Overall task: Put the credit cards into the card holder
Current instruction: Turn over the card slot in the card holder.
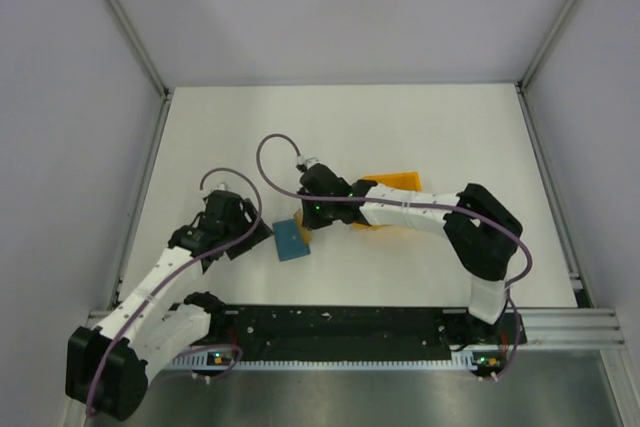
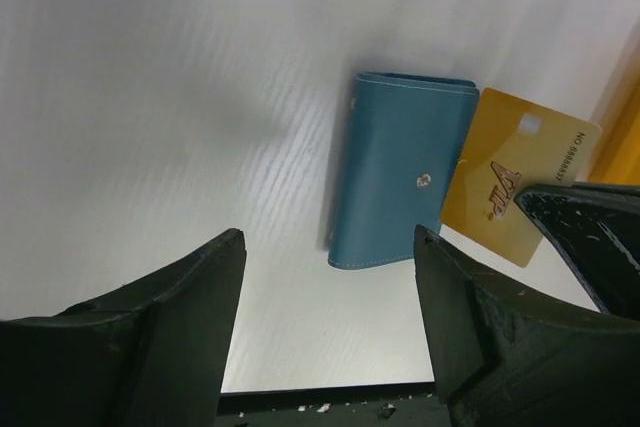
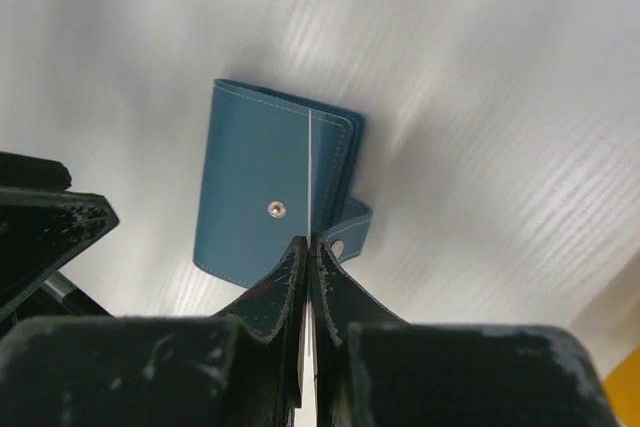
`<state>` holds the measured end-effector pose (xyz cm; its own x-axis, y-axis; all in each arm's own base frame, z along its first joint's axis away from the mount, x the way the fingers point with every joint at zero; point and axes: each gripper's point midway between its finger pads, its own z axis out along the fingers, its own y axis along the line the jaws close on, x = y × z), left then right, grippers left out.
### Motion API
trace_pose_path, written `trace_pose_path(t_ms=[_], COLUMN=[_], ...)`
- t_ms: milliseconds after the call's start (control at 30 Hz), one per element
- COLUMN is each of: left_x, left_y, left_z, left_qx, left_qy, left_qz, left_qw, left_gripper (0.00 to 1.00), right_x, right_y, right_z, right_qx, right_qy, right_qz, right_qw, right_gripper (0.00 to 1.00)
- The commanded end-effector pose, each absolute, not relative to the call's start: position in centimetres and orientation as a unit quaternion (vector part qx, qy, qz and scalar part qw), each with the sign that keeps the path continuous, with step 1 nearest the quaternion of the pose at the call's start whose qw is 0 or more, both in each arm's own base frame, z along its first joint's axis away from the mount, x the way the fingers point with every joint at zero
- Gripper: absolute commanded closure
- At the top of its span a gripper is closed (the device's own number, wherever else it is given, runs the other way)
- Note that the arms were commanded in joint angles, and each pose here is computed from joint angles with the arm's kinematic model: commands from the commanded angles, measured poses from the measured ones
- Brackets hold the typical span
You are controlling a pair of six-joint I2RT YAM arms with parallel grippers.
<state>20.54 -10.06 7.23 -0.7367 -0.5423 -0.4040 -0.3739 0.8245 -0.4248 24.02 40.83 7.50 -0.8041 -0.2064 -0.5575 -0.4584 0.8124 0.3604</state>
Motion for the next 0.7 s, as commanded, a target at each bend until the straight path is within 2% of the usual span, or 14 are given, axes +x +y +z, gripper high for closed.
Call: trace_pose_path(t_ms=[0, 267, 667], left_x=[21.6, 21.7, 21.2], left_y=[-11.9, -12.7, -12.5], left_z=[8.2, 7.3, 6.4], left_qx=[-0.213, -0.204, -0.206], left_qy=[0.913, 0.915, 0.919], left_qz=[-0.211, -0.226, -0.219], left_qw=[0.278, 0.264, 0.253], left_gripper=[0.28, 0.29, 0.32], right_x=[25.2, 25.0, 23.9], right_y=[38.8, 38.6, 40.0], right_z=[9.0, 8.8, 8.2], right_qx=[-0.17, -0.16, -0.129], right_qy=[0.915, 0.913, 0.909], right_qz=[0.24, 0.26, 0.338], right_qw=[0.274, 0.27, 0.208], right_gripper=[1.0, 1.0, 1.0])
